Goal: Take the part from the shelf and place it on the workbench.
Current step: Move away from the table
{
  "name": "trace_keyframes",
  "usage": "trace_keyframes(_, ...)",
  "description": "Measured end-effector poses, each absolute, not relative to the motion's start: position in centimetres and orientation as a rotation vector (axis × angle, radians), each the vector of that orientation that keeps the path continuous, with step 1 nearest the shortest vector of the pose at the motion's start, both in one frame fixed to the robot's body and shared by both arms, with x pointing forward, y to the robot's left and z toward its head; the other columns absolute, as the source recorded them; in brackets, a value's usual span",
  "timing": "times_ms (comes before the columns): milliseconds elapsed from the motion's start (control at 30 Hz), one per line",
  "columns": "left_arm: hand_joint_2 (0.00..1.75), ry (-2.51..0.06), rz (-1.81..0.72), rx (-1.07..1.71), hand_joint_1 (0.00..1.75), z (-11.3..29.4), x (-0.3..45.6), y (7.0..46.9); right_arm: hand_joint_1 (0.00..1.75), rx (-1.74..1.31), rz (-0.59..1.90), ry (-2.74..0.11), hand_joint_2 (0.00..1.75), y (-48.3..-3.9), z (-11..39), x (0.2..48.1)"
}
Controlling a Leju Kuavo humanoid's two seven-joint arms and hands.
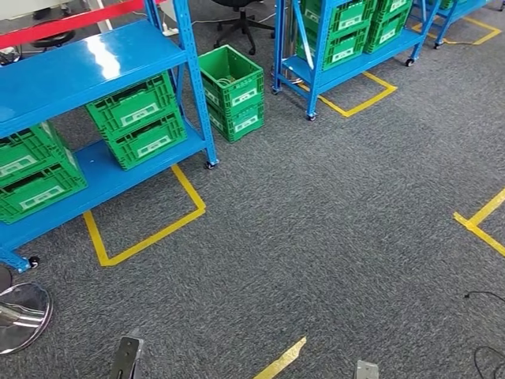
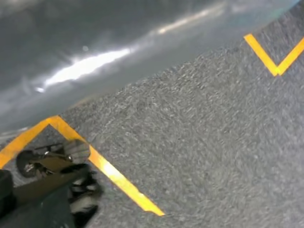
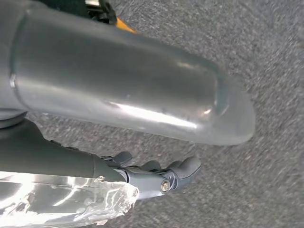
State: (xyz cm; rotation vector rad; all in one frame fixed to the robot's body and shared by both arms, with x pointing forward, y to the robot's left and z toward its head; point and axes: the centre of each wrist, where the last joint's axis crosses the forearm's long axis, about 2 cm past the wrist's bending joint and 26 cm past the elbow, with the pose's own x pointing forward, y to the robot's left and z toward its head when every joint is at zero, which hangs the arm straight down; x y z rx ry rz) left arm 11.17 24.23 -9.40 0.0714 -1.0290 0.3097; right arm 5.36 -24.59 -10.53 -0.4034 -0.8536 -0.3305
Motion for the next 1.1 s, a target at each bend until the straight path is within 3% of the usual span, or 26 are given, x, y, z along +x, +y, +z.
trace_keyframes(1100, 0.00, -1.031, 0.334, 0.084, 0.00, -9.46, 10.74, 24.49, 0.00, -0.389, -0.321, -0.873, 0.00, -24.78, -10.50, 5.63)
